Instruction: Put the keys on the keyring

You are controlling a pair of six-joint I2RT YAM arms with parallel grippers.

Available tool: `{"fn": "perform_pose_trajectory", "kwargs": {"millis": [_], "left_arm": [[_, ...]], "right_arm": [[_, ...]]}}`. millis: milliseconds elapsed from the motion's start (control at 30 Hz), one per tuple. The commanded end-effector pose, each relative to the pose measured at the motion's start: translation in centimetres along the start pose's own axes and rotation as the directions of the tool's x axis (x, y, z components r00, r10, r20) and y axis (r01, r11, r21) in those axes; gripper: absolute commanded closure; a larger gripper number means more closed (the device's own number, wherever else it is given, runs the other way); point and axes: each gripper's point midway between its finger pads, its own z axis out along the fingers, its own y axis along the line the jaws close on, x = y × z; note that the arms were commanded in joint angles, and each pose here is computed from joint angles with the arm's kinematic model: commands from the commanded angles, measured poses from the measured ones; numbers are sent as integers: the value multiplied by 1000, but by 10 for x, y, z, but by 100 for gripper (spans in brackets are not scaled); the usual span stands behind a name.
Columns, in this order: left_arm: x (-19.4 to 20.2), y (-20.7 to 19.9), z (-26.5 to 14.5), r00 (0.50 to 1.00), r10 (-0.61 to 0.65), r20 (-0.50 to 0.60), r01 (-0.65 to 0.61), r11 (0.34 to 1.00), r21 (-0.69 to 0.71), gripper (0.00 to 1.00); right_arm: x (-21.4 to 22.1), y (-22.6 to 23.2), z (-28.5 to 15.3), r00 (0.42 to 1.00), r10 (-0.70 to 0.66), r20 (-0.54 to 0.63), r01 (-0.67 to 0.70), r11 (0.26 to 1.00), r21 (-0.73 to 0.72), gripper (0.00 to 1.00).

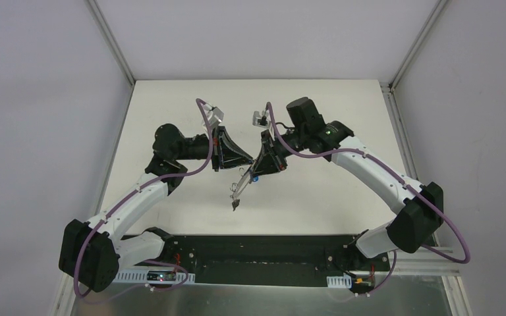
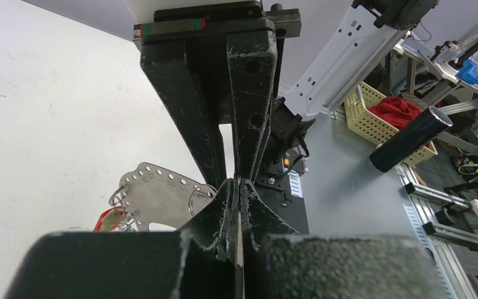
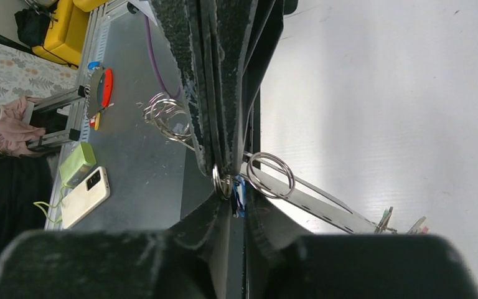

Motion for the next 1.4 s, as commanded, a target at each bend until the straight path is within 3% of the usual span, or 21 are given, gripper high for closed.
{"fn": "perform_pose_trajectory", "kwargs": {"millis": [0,167,400,733,1367], "left_arm": [[-15,-13,0,996,84,43,-86,996,32,100],[-16,-13,0,996,79,43,-80,996,31,100],[-16,-13,1,996,75,43,-76,997,32,100],[-15,-11,1,996,74,41,-75,997,27,100],[-14,-11,1,997,68,35,-69,997,24,100]], "right_arm": [[-20,11,-5,996,-84,37,84,996,-7,80],[-27,14,-19,992,-114,57,113,993,25,68],[-34,19,-35,985,-147,90,143,988,51,66],[-46,16,-33,987,-113,112,109,993,39,66],[-44,14,-23,991,-86,103,85,996,15,78]]}}
